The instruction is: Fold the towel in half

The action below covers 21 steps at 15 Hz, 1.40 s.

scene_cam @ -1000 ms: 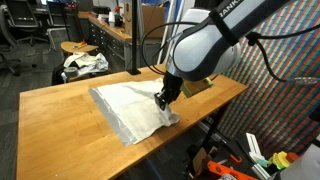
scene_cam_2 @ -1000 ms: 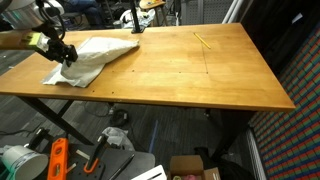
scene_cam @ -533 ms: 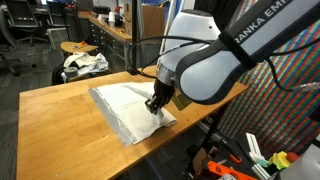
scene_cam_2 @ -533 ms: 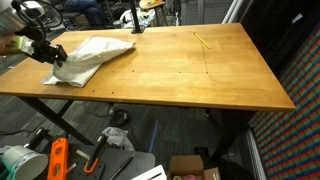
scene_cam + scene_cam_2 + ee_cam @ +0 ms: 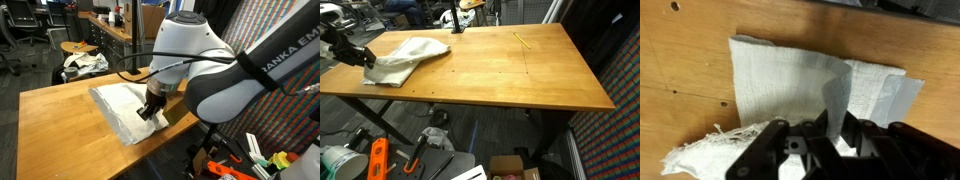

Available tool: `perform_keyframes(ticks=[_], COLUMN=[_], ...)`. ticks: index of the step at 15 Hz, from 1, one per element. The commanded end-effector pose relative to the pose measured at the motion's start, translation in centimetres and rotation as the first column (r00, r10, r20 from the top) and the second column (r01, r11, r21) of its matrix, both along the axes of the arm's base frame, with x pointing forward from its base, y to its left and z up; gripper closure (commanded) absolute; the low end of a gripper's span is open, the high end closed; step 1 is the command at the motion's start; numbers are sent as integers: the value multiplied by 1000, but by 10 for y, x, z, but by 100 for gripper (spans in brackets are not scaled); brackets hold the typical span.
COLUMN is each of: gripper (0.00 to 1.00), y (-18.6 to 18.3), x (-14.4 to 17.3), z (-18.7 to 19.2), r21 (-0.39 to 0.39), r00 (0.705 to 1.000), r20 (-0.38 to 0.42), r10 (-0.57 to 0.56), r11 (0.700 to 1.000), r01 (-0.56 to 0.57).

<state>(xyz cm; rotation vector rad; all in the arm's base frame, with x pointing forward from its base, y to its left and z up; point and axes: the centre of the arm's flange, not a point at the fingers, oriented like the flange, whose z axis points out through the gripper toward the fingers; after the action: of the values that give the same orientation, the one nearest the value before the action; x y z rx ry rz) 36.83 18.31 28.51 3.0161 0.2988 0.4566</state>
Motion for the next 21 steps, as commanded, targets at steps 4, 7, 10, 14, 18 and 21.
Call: perform_keyframes(ticks=[4,7,10,14,18,21], gripper=[97,97,97,97,97,97], y=[38,57,68,73,66,57], x=[-10,-1,3,19,33,29], z=[-6,-5,-2,0,-4,-19], r21=[39,57,76,78,26,-63], r00=[999,996,990,981,980,988], r20=[50,69,111,155,163,112], r10=[-13,-52,-81,-115,-118,-104], r11=[999,997,994,992,993,992], r01=[11,48,73,103,115,111])
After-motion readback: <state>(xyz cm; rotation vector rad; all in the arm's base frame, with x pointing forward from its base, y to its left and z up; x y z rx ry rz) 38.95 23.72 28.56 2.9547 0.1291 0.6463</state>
